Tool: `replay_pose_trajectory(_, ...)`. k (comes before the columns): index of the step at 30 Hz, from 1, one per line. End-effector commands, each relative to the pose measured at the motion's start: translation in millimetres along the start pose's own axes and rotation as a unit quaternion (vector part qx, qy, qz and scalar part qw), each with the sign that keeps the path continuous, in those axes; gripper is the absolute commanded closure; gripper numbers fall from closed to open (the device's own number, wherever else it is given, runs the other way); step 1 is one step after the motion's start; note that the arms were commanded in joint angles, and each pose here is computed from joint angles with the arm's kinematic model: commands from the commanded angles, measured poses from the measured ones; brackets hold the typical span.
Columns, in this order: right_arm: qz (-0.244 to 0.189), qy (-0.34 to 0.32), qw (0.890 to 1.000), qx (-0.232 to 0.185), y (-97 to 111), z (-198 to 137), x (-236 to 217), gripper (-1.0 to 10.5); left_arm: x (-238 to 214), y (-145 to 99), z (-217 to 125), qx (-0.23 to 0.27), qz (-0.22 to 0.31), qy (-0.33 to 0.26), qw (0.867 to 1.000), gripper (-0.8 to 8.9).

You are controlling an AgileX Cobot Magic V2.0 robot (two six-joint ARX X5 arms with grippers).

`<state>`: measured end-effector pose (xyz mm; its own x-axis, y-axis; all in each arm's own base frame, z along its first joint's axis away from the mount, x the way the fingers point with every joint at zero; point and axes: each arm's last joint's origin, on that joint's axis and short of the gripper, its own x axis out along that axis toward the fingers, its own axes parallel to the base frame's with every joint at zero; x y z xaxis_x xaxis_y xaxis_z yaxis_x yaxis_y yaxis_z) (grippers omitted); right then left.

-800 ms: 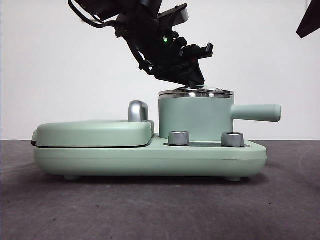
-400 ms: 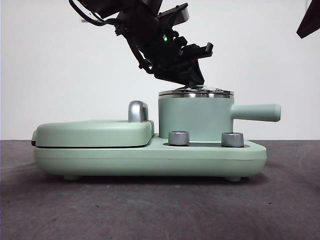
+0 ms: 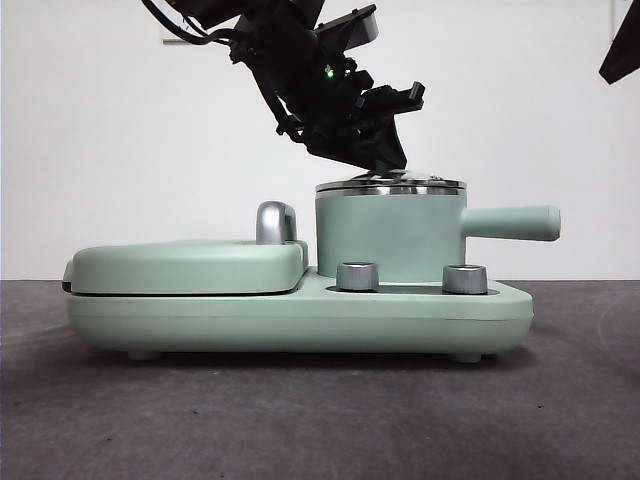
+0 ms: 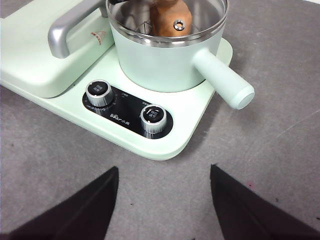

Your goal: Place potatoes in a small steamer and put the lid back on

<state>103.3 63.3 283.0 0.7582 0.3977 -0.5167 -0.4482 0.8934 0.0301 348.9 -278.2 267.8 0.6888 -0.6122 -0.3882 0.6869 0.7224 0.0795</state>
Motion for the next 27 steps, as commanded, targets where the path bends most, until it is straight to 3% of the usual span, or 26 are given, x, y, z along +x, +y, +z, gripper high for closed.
replay_pose_trajectory(1, 0.003, -0.003, 1.000, -0.005, 1, 1, 1, 6.6, 4, 5, -7, 0.004, 0.012, 0.023, 1.000, 7.99)
replay_pose_trajectory(9, 0.002, 0.002, 1.000, -0.005, 1, 1, 1, 6.6, 4, 5, -2, 0.004, 0.014, -0.002, 1.000, 6.19)
replay_pose_trajectory(17, 0.002, 0.008, 1.000, -0.006, 1, -1, 1, 6.6, -9, 5, 12, 0.003, 0.016, -0.020, 1.000, 6.18)
replay_pose_trajectory(27, 0.005, 0.008, 1.000, -0.006, 1, -1, 1, 6.6, -63, 5, 43, -0.032, 0.015, -0.020, 0.999, 6.18)
